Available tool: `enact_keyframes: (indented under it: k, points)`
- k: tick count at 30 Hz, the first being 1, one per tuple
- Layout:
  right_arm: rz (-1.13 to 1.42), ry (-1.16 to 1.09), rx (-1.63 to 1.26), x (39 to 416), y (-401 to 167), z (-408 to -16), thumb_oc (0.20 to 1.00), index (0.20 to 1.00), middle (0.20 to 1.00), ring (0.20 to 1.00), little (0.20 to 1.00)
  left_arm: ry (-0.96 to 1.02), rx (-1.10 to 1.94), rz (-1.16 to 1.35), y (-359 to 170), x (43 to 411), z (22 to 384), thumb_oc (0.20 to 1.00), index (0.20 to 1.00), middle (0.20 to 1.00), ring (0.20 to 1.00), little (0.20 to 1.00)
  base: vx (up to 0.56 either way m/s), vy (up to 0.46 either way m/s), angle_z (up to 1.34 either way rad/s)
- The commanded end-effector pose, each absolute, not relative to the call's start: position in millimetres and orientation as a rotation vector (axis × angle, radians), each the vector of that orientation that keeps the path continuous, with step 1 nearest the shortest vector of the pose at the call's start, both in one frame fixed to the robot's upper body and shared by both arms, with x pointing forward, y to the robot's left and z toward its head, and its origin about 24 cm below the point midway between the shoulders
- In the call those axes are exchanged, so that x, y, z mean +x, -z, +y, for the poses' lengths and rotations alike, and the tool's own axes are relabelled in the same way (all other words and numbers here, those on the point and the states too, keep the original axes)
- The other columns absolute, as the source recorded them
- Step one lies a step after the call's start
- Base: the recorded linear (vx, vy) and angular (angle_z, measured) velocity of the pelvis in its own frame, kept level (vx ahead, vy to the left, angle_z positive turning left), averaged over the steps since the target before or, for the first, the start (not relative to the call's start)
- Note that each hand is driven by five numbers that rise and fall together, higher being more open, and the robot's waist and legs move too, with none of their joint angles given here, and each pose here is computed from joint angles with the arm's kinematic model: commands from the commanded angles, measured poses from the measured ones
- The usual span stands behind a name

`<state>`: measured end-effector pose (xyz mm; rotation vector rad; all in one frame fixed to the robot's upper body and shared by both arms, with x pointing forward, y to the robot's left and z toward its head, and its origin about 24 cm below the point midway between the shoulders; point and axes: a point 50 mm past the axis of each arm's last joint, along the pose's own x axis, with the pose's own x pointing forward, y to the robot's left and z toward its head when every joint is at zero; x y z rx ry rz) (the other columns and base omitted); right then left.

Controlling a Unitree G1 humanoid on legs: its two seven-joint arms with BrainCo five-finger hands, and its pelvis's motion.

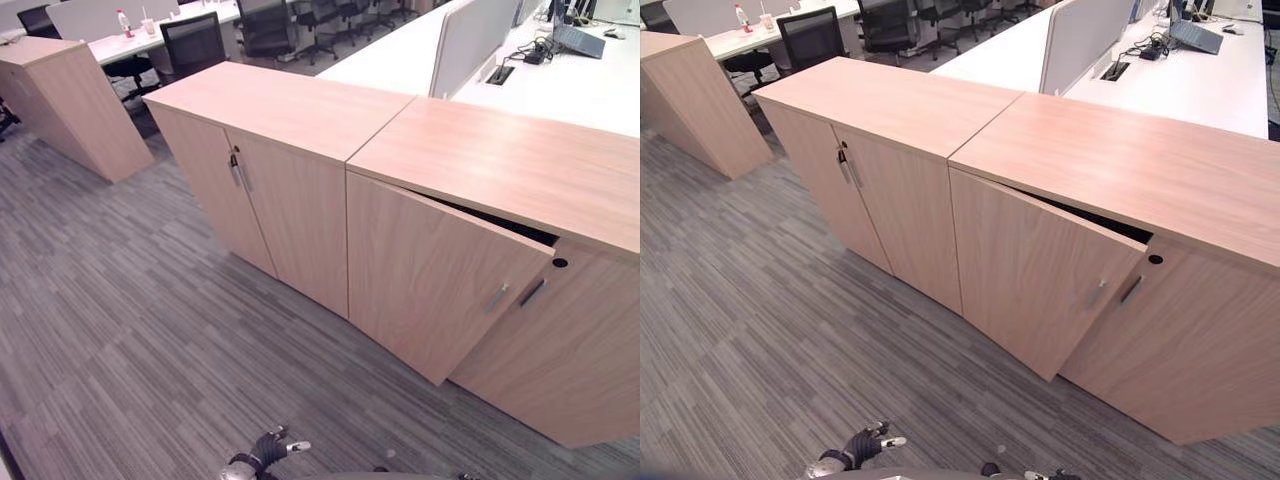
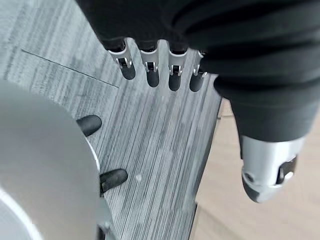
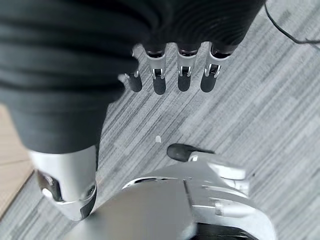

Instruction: Put the empty folder in the office cabinet

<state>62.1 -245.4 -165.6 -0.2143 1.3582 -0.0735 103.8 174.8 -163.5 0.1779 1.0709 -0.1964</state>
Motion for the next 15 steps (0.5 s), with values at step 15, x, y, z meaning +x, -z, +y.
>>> enact_keyframes:
  k: [15]
  points:
    - [1.418, 0.026, -0.256, 57.6, 168.1, -239.8, 1.0, 1.0, 1.0, 1.0, 1.0, 0.182, 0.227, 1.135, 167.6, 97.2, 179.8, 1.0, 1.0, 1.0, 1.0, 1.0, 0.01, 0.006, -0.06]
